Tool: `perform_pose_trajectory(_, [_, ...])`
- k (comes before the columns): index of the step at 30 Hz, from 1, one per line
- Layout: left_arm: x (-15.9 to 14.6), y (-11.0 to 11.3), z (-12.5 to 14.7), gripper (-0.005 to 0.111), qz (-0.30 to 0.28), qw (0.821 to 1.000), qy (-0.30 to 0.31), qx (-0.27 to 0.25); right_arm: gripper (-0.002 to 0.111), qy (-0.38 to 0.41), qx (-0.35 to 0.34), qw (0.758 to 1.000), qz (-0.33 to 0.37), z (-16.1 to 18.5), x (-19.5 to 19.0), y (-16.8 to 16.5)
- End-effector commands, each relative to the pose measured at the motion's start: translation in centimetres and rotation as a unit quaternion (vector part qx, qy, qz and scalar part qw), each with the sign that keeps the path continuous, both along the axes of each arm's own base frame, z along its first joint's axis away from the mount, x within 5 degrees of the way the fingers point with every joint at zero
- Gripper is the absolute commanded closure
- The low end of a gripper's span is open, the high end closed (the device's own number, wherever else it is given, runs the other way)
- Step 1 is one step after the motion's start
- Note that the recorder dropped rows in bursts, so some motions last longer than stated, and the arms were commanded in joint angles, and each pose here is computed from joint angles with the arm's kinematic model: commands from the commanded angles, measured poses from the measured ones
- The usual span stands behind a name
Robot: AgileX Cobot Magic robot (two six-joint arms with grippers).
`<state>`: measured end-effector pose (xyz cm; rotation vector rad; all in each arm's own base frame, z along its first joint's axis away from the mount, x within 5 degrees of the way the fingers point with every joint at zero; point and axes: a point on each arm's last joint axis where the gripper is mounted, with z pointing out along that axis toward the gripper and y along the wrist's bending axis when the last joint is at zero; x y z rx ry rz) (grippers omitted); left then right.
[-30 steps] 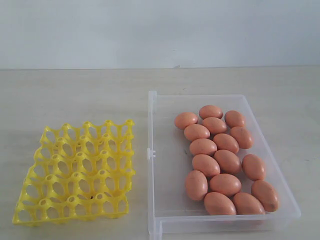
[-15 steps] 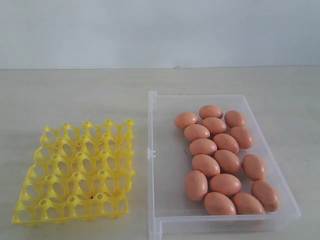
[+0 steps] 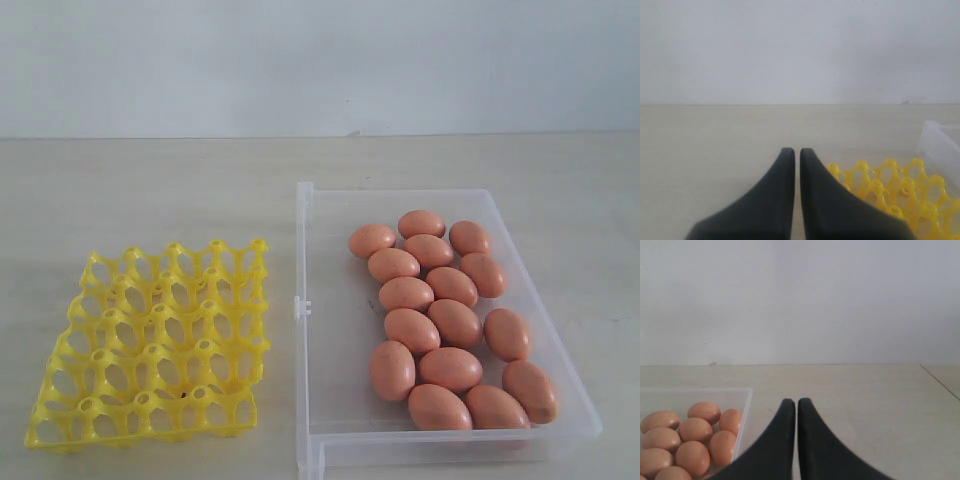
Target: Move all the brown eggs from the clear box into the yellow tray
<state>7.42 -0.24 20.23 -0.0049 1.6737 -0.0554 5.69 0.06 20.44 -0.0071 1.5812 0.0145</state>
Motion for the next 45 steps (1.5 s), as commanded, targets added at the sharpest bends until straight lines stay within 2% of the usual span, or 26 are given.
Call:
perform_pose_trajectory(1, [0.0,0.0,-0.1,0.103,-0.001,1.0,-0.001,0.0,0.109,-0.005,-0.003,1.0,0.001,0.1,0.0,0.0])
perform_pose_trajectory(20, [0.0,0.0,-0.1,0.103,-0.001,1.0,-0.001,0.0,0.109,-0.005,-0.003,1.0,0.001,0.1,0.0,0.0])
perform_pose_trajectory(27, [0.0,0.0,-0.1,0.103,-0.001,1.0,-0.001,0.0,0.109,-0.043,-0.003,0.999,0.003,0.8,-0.1,0.1])
perform_pose_trajectory(29, [0.0,0.0,-0.1,0.103,-0.001,1.0,-0.001,0.0,0.109,-0.089,0.022,0.996,0.008,1.6,-0.2,0.1])
perform_pose_trajectory(31, [0.0,0.0,-0.1,0.103,-0.001,1.0,-0.001,0.0,0.109,-0.14,0.075,0.987,0.016,2.5,-0.4,0.1])
perform_pose_trajectory(35, [0.0,0.0,-0.1,0.103,-0.001,1.0,-0.001,0.0,0.109,-0.238,0.225,0.943,0.059,4.4,-1.1,0.1])
perform_pose_trajectory(38, [0.0,0.0,-0.1,0.103,-0.001,1.0,-0.001,0.0,0.109,-0.228,0.292,0.926,0.079,4.3,-1.1,0.2])
perform_pose_trajectory(41, [0.0,0.0,-0.1,0.103,-0.001,1.0,-0.001,0.0,0.109,-0.181,0.254,0.944,0.105,4.5,-0.9,1.0])
perform_pose_trajectory(43, [0.0,0.0,-0.1,0.103,-0.001,1.0,-0.001,0.0,0.109,-0.156,0.187,0.956,0.162,4.7,-0.3,2.3])
perform_pose_trajectory(44, [0.0,0.0,-0.1,0.103,-0.001,1.0,-0.001,0.0,0.109,-0.165,0.131,0.949,0.235,5.4,-0.1,3.7])
perform_pose_trajectory(45, [0.0,0.0,-0.1,0.103,-0.001,1.0,-0.001,0.0,0.109,-0.149,0.113,0.939,0.29,5.9,0.6,4.7])
